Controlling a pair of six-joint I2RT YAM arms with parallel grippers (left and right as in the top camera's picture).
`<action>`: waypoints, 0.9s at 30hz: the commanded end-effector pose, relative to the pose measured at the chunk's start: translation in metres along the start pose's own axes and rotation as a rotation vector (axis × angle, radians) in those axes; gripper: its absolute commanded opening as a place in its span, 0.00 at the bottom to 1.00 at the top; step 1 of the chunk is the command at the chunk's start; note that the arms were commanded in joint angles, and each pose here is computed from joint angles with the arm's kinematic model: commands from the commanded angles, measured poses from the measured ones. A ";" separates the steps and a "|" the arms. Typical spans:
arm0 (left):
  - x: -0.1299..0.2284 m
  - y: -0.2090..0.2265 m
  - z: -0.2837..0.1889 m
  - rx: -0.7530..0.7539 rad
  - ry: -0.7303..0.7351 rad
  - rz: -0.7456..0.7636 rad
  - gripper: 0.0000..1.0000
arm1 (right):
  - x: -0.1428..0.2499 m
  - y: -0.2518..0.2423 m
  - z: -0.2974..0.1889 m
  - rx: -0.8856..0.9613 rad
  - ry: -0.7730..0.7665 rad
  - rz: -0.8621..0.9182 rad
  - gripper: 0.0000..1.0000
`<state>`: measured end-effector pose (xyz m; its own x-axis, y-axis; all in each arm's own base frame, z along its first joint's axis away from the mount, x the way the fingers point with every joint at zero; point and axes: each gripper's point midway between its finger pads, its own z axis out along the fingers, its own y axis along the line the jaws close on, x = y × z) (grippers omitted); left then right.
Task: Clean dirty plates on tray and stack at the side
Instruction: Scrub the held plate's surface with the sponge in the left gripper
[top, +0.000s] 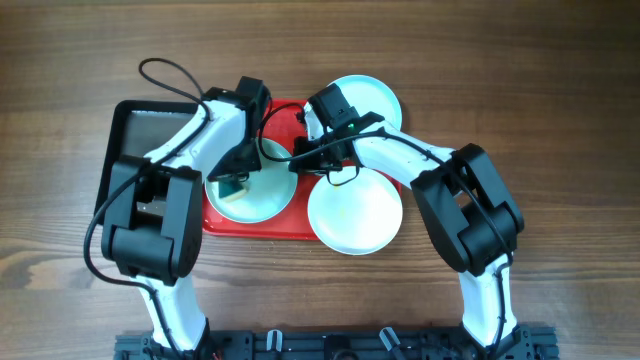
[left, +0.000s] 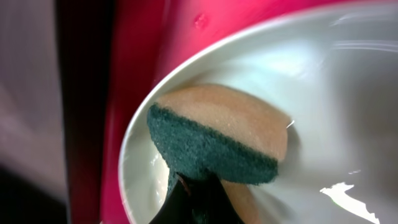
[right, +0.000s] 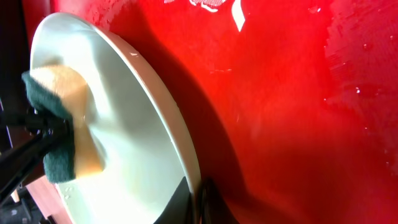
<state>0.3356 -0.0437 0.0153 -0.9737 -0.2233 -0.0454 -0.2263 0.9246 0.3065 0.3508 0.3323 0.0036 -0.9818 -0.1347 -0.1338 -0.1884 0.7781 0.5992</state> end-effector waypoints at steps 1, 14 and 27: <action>0.040 -0.002 0.013 0.101 0.233 0.010 0.04 | 0.008 -0.014 0.009 0.013 0.033 0.028 0.04; 0.037 -0.089 -0.021 0.666 0.214 0.286 0.04 | 0.008 -0.014 0.009 0.014 0.035 0.029 0.04; -0.023 -0.071 0.001 0.453 -0.010 0.075 0.04 | 0.008 -0.014 0.009 0.016 0.032 0.028 0.04</action>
<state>0.3660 -0.1361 0.0122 -0.9992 -0.0368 -0.0180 -0.0289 0.9448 -0.3264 0.3564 0.3268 0.0031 -0.9822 -0.1231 -0.1416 -0.1837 0.7839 0.5931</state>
